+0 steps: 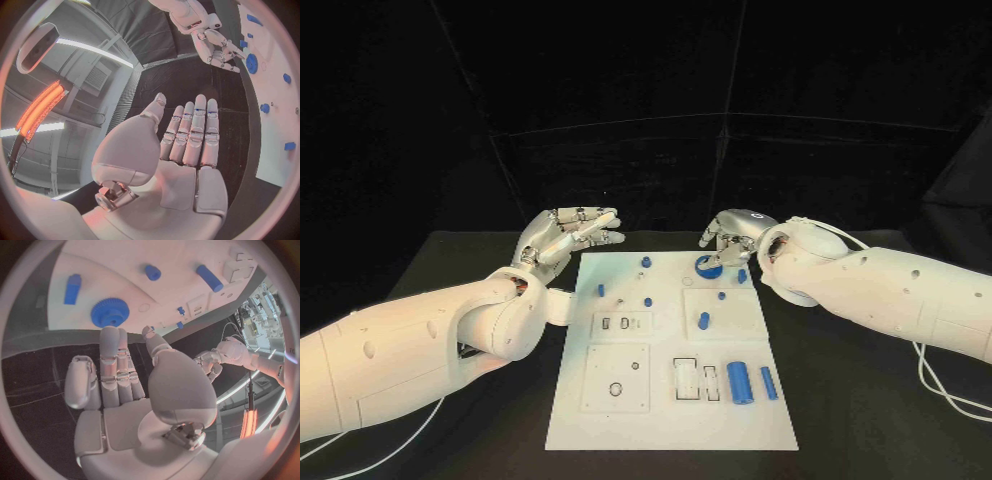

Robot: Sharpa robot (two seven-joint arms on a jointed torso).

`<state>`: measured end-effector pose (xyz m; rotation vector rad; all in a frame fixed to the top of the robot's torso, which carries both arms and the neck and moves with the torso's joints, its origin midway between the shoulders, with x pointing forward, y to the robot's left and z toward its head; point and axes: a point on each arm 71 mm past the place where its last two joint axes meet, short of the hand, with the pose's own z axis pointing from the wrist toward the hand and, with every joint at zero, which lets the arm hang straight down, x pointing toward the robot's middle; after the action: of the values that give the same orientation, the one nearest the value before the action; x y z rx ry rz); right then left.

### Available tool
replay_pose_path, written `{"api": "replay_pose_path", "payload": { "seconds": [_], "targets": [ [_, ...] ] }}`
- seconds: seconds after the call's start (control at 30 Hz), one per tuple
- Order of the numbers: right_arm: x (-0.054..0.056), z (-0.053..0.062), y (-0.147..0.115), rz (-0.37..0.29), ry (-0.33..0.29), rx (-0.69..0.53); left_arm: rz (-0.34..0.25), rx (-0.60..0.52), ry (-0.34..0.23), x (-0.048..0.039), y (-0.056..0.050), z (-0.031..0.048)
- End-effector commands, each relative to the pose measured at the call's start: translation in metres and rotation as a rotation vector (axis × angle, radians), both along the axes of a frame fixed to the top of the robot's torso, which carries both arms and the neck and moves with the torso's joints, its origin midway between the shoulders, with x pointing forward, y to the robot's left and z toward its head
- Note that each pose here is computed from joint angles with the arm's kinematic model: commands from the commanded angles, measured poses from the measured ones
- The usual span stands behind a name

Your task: Assemble the parts on the task board

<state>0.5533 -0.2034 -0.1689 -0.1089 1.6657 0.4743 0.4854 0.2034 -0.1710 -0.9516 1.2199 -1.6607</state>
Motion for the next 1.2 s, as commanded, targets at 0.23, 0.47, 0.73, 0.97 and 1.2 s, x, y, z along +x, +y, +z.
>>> {"api": "replay_pose_path", "payload": {
  "seconds": [0.23,0.47,0.73,0.97,1.2],
  "targets": [
    [0.001,-0.007,-0.02,-0.065,0.146,0.058,-0.008,-0.002,-0.009,0.0028,0.002,0.0007],
    [0.005,-0.01,-0.016,-0.061,0.15,0.019,-0.006,-0.001,-0.009,0.0042,0.002,0.0001],
    [0.009,-0.013,-0.006,-0.051,0.14,-0.027,-0.005,0.0,-0.008,0.005,0.002,-0.0003],
    [0.011,-0.016,0.002,-0.048,0.134,-0.069,-0.005,0.0,-0.008,0.0058,0.001,-0.0007],
    [0.013,-0.019,0.004,-0.067,0.142,-0.11,-0.006,0.001,-0.007,0.0063,0.001,-0.001]
  ]
}}
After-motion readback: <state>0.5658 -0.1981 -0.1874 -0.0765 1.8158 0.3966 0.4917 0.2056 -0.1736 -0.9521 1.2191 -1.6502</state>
